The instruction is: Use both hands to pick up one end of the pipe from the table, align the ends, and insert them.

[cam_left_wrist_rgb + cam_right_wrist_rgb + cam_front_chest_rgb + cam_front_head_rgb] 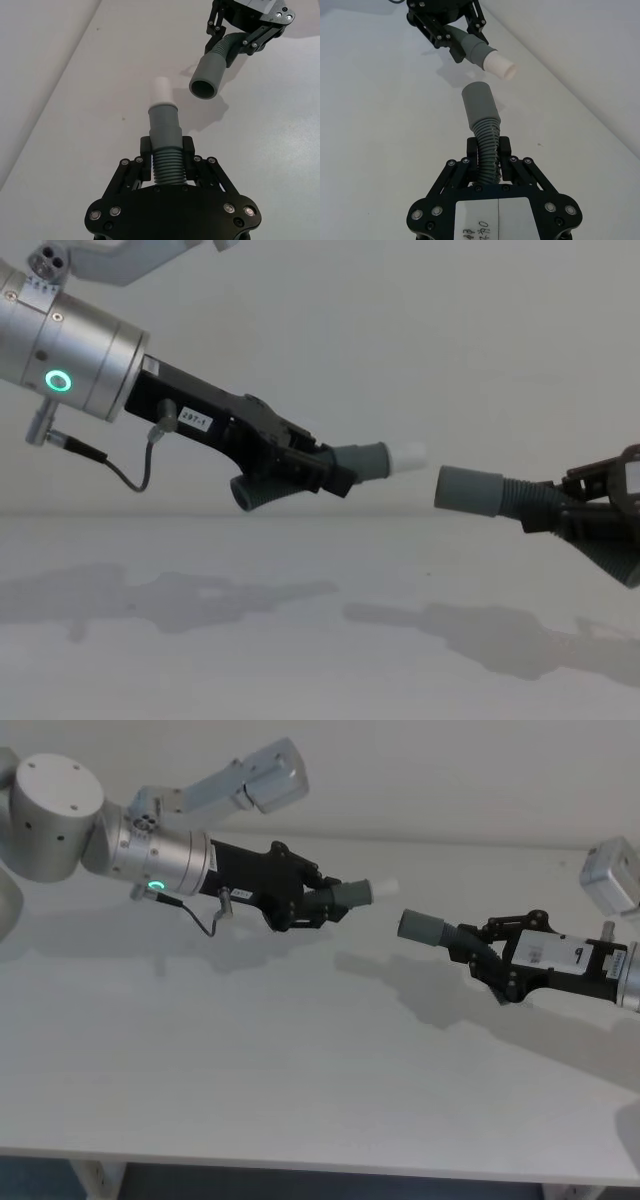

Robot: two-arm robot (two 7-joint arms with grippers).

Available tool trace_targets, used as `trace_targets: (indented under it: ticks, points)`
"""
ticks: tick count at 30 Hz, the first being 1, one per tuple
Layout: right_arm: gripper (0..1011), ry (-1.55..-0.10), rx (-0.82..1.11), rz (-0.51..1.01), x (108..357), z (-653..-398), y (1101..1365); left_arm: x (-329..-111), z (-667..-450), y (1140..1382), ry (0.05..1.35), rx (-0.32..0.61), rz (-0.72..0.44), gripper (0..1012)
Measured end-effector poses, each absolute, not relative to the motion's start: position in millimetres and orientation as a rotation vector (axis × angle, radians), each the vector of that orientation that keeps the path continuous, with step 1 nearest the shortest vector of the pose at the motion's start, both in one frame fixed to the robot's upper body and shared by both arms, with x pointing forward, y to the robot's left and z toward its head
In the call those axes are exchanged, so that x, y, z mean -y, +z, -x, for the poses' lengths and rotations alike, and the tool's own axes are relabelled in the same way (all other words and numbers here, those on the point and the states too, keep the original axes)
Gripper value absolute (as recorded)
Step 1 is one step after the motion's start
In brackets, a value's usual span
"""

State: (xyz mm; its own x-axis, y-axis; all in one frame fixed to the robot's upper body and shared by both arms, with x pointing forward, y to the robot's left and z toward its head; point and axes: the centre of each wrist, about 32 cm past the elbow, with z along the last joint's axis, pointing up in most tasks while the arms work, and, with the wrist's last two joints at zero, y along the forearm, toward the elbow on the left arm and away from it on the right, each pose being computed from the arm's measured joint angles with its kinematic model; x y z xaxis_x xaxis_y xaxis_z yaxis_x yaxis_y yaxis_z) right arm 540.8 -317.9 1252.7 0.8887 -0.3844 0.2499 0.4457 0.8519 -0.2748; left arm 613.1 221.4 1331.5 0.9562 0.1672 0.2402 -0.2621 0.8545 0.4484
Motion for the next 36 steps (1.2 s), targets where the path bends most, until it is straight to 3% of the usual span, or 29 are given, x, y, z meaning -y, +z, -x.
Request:
trace_targets:
  ticks: [36]
  points:
    - [246, -0.466, 0.186, 0.366, 321, -551, 1245, -218, -619, 1321, 0.203, 0.149, -0.493, 347]
